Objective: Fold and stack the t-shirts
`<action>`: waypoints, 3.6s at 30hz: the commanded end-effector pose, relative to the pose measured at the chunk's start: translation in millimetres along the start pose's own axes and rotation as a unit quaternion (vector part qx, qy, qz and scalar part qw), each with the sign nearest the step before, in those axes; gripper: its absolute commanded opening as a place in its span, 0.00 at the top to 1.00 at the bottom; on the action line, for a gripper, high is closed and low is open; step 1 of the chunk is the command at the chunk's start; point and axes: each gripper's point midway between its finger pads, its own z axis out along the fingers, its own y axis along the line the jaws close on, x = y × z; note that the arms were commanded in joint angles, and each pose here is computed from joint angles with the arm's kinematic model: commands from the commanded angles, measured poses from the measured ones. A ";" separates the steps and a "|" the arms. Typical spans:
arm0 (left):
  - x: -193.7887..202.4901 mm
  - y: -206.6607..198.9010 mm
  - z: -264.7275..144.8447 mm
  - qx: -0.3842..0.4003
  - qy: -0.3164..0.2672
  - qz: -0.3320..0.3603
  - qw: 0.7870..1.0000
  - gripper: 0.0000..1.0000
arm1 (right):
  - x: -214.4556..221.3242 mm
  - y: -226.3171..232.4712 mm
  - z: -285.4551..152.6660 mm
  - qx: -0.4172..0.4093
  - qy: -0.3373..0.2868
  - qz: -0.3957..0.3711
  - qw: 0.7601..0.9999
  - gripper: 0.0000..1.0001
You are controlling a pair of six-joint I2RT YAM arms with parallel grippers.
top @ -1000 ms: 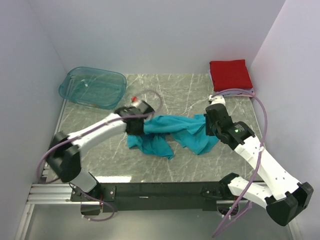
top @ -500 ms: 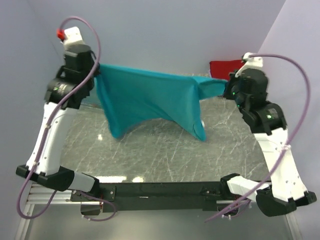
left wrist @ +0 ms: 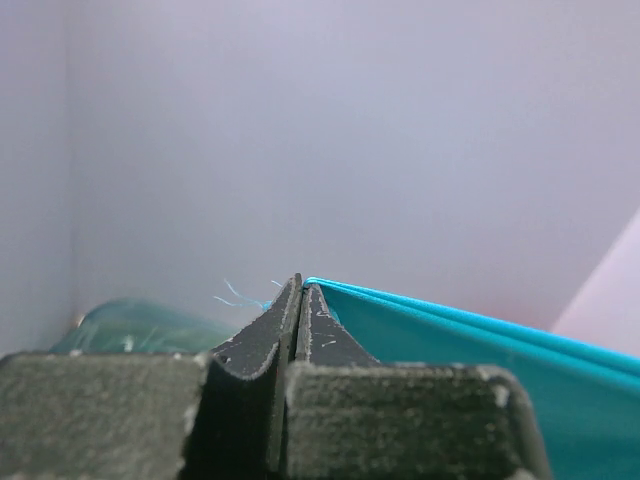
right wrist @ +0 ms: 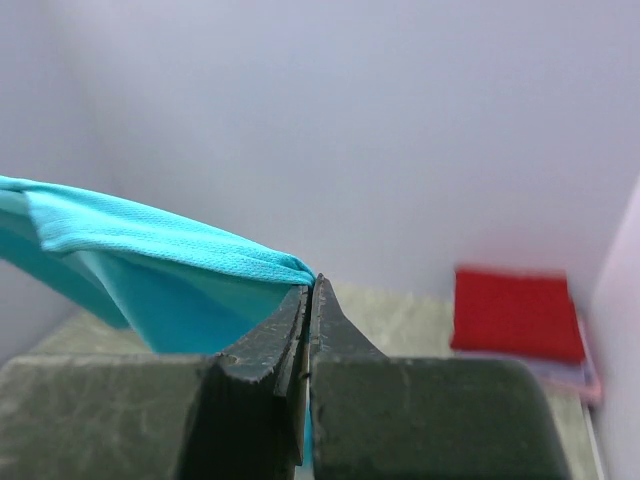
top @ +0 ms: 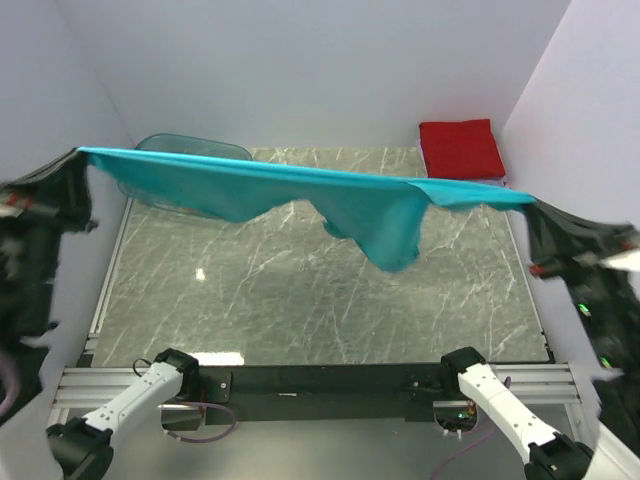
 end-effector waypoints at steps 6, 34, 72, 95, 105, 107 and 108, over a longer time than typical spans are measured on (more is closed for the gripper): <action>-9.6 26.4 5.7 -0.066 -0.008 0.086 0.994 0.99 | -13.7 -44.3 -15.1 0.116 0.001 -0.067 0.991 1.00; 545.5 95.4 122.9 -0.086 0.496 0.201 0.840 0.99 | 429.5 -89.1 185.6 0.105 0.370 -0.156 0.910 1.00; 507.5 117.5 112.7 -0.131 0.513 0.167 0.832 0.99 | 427.0 -76.9 134.3 0.184 0.495 -0.062 0.847 1.00; 508.4 121.8 58.3 -0.178 0.542 0.177 0.802 0.99 | 400.3 -65.2 43.2 0.232 0.548 -0.064 0.801 1.00; 520.1 126.5 38.0 -0.195 0.558 0.170 0.788 0.99 | 428.2 -39.0 -7.3 0.192 0.628 -0.034 0.753 1.00; 522.8 126.0 36.8 -0.195 0.558 0.171 0.788 0.99 | 434.2 -32.0 -13.7 0.182 0.641 -0.020 0.745 1.00; 524.3 127.5 34.3 -0.197 0.559 0.173 0.787 0.99 | 437.8 -29.1 -15.5 0.178 0.647 -0.017 0.741 1.00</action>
